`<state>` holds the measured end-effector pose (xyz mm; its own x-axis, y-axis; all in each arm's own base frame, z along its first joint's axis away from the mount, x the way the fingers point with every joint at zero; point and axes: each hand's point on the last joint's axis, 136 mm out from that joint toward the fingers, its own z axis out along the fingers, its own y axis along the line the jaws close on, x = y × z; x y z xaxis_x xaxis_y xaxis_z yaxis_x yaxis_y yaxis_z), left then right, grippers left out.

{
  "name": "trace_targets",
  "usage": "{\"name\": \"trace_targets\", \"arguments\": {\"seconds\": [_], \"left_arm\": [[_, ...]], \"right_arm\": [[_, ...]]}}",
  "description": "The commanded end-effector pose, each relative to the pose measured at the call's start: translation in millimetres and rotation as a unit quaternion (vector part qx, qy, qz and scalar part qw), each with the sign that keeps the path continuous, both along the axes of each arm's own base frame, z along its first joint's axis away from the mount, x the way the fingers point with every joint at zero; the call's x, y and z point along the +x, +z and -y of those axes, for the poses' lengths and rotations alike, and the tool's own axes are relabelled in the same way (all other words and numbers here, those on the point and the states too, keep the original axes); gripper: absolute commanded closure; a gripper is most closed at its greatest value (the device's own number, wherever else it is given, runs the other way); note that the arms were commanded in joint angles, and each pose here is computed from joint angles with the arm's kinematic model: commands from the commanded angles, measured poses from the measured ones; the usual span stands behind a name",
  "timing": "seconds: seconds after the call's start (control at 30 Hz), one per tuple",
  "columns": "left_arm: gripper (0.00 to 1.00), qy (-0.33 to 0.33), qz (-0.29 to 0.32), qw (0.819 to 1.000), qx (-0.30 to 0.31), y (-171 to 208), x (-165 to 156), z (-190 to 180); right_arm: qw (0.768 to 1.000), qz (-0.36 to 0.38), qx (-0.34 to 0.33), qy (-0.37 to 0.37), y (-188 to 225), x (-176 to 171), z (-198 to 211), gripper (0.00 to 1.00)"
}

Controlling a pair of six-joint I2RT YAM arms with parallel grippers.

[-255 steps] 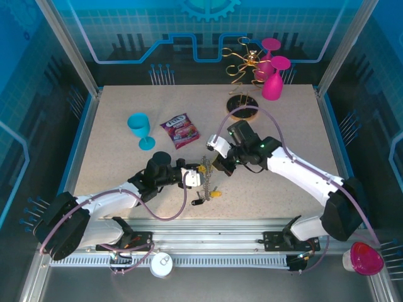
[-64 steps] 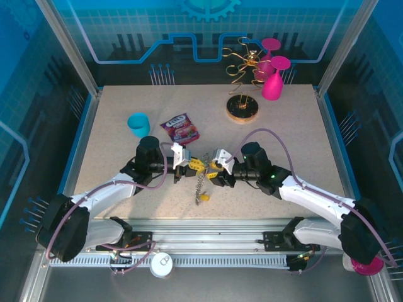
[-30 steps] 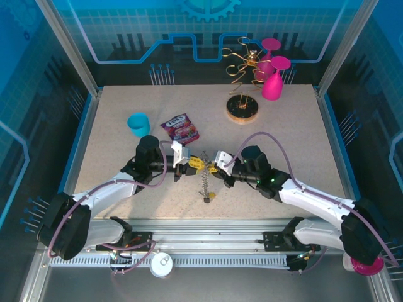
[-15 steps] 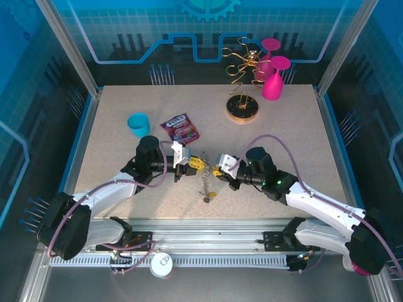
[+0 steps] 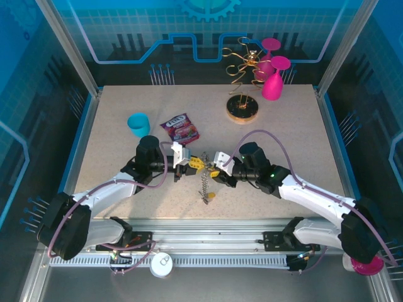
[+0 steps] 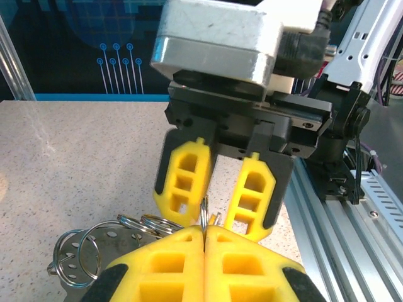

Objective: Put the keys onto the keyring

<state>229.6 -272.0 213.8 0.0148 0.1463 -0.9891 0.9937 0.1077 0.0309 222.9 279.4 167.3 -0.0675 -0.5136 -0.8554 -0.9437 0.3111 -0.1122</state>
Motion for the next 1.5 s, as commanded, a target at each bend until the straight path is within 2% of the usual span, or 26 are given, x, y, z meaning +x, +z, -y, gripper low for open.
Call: {"name": "trace_targets", "arguments": {"seconds": [0.0, 0.13, 0.27, 0.6, 1.0, 1.1, 1.2, 1.23, 1.33, 1.47], "left_arm": [[1.00, 0.002, 0.044, 0.999, -0.004, 14, 4, -1], [1.00, 0.000, 0.046, 0.999, -0.003, 13, 4, 0], [1.00, -0.001, 0.047, 0.999, -0.004, 14, 4, 0], [1.00, -0.005, 0.047, 0.999, -0.002, 12, 4, 1], [1.00, -0.009, 0.045, 0.999, -0.006, 13, 7, 3], [1.00, -0.009, 0.042, 0.999, -0.005, 12, 7, 3], [1.00, 0.002, 0.039, 0.999, 0.006, 9, 10, 2], [0.94, 0.010, 0.035, 0.999, 0.017, 6, 13, 1], [0.84, 0.019, 0.030, 0.998, 0.053, -2, 15, -2], [0.83, 0.013, 0.031, 0.995, 0.096, -12, 12, -1]], "right_arm": [[1.000, 0.001, 0.020, -0.007, 17, 1, 12, 0.65], [0.999, 0.011, 0.031, 0.006, 26, -2, 19, 0.64], [0.997, 0.001, 0.063, 0.037, 39, -4, 4, 0.70], [0.992, -0.007, 0.107, 0.064, 56, -4, -16, 0.72], [0.990, -0.007, 0.116, 0.077, 56, 0, -24, 0.88], [0.990, -0.003, 0.118, 0.081, 59, 1, -27, 0.99], [0.992, 0.002, 0.091, 0.087, 57, 0, -25, 1.00], [0.993, 0.005, 0.073, 0.093, 55, -1, -23, 1.00], [0.993, 0.009, 0.012, 0.118, 52, -8, -18, 1.00], [0.985, 0.015, -0.068, 0.159, 44, -16, -16, 1.00]]}}
